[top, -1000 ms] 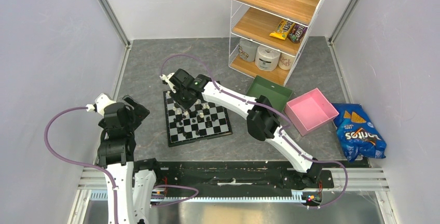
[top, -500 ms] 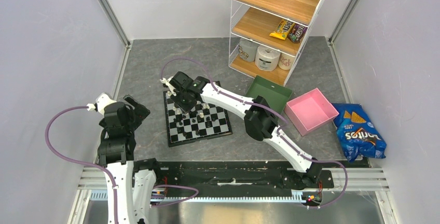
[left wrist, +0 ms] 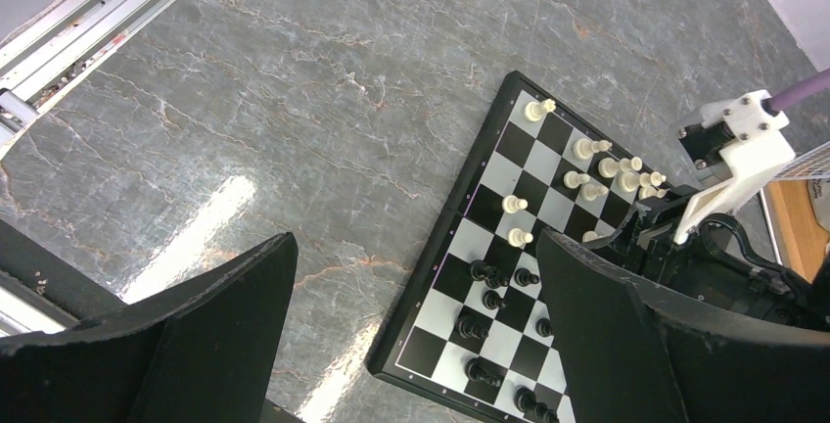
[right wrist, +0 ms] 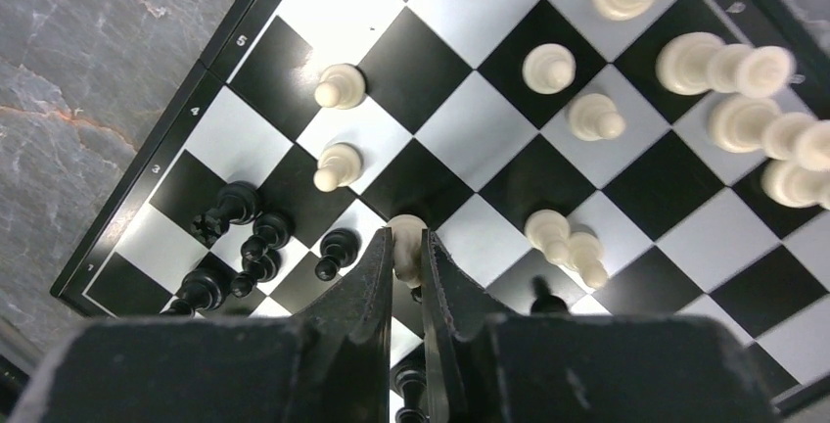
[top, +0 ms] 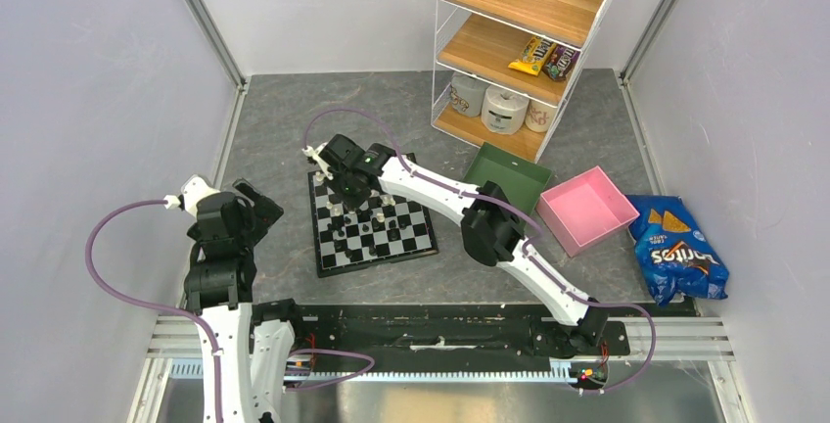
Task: Set up the chess pieces on the board
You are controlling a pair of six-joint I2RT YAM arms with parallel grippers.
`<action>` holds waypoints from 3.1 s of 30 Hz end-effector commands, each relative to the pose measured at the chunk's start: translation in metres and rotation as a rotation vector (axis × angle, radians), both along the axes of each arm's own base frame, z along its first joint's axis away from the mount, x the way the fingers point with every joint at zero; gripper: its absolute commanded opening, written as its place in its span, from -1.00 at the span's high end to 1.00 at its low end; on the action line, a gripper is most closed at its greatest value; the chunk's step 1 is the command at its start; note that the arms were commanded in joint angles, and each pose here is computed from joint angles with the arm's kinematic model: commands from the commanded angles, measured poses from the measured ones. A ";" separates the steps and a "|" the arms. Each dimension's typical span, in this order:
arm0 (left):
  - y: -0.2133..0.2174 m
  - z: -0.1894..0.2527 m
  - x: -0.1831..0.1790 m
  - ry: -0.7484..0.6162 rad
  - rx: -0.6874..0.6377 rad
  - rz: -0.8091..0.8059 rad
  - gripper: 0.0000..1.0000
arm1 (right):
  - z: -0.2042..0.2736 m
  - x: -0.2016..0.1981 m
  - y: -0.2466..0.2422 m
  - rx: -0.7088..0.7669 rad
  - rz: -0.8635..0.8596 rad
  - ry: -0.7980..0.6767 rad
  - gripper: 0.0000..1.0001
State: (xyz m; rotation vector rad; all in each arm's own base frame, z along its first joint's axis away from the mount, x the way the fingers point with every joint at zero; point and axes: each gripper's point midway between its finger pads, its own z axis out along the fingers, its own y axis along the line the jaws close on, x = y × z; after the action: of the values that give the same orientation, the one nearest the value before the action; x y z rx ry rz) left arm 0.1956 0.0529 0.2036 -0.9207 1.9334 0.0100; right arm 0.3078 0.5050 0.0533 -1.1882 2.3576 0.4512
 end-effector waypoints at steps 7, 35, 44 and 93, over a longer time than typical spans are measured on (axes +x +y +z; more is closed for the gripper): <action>0.002 0.005 0.005 -0.022 0.017 -0.009 -0.99 | 0.127 0.057 -0.019 0.174 -0.154 -0.246 0.88; 0.001 0.004 0.007 -0.018 0.012 -0.021 -0.99 | 0.039 0.138 -0.094 -0.024 -0.334 -0.175 0.87; 0.001 0.003 0.007 -0.016 0.011 -0.023 -0.99 | 0.026 0.138 -0.095 -0.042 -0.327 -0.166 0.84; -0.174 0.014 0.054 0.067 -0.142 -0.733 -0.76 | 0.204 0.056 -0.184 0.485 -0.632 -0.164 0.15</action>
State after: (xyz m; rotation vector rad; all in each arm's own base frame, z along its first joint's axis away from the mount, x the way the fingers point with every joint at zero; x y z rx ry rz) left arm 0.2398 -0.0847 0.2144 -0.3576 2.2259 -0.5497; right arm 0.3629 0.3187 0.2647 -0.2881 2.1543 0.5948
